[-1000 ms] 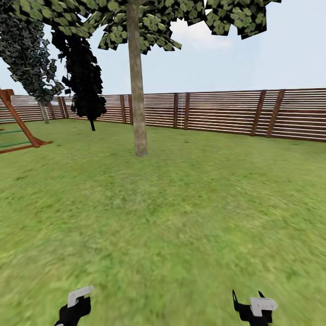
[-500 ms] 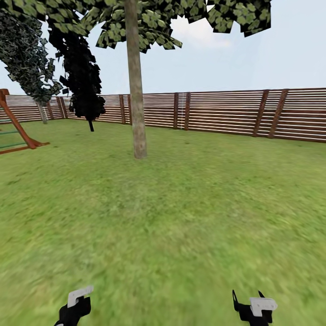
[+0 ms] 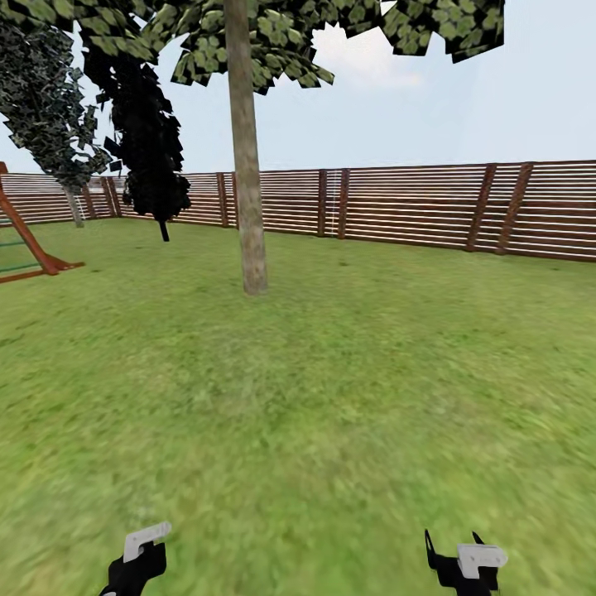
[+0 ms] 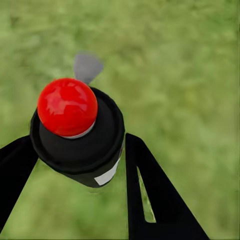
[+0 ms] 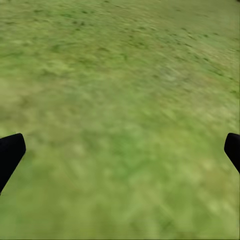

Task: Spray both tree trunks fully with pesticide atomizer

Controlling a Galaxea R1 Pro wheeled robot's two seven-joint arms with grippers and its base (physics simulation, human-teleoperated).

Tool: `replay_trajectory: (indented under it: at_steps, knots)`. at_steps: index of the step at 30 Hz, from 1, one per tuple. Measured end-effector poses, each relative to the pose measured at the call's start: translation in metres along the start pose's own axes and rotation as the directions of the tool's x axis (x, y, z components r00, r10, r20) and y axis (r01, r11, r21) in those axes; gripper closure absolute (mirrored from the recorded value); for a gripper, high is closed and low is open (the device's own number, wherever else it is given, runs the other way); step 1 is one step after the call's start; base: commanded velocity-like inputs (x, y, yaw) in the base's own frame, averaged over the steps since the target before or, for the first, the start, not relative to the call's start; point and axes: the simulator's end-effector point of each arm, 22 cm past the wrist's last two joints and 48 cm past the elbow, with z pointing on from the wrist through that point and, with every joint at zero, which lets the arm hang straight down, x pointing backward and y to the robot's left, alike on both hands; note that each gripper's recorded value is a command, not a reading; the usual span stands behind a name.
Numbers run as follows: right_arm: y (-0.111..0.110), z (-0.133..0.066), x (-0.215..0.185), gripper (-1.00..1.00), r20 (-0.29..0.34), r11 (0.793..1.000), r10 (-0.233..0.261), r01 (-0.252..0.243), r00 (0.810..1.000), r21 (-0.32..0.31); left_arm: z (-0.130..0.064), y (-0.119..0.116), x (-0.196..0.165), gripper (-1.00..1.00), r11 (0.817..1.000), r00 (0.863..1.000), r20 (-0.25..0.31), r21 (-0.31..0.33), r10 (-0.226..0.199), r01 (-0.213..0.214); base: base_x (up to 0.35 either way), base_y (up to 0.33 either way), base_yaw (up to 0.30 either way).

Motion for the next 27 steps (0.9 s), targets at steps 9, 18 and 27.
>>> replay_trajectory:
  at_steps: [9,18,27]
  knots:
    - [0.0,0.0001,-0.0001,-1.0,0.0,1.0,0.0,0.0,1.0,0.0,0.0,-0.0001,0.0,1.0,1.0,1.0,0.0,0.0,0.0,0.0,0.331,0.0,0.0]
    - [0.0,0.0,0.0,-1.0,0.0,1.0,0.0,0.0,1.0,0.0,0.0,0.0001,0.0,1.0,1.0,1.0,0.0,0.0,0.0,0.0,0.331,0.0,0.0]
    - [0.0,0.0,0.0,-1.0,0.0,1.0,0.0,0.0,1.0,0.0,0.0,0.0,0.0,1.0,1.0,1.0,0.0,0.0,0.0,0.0,0.331,0.0,0.0]
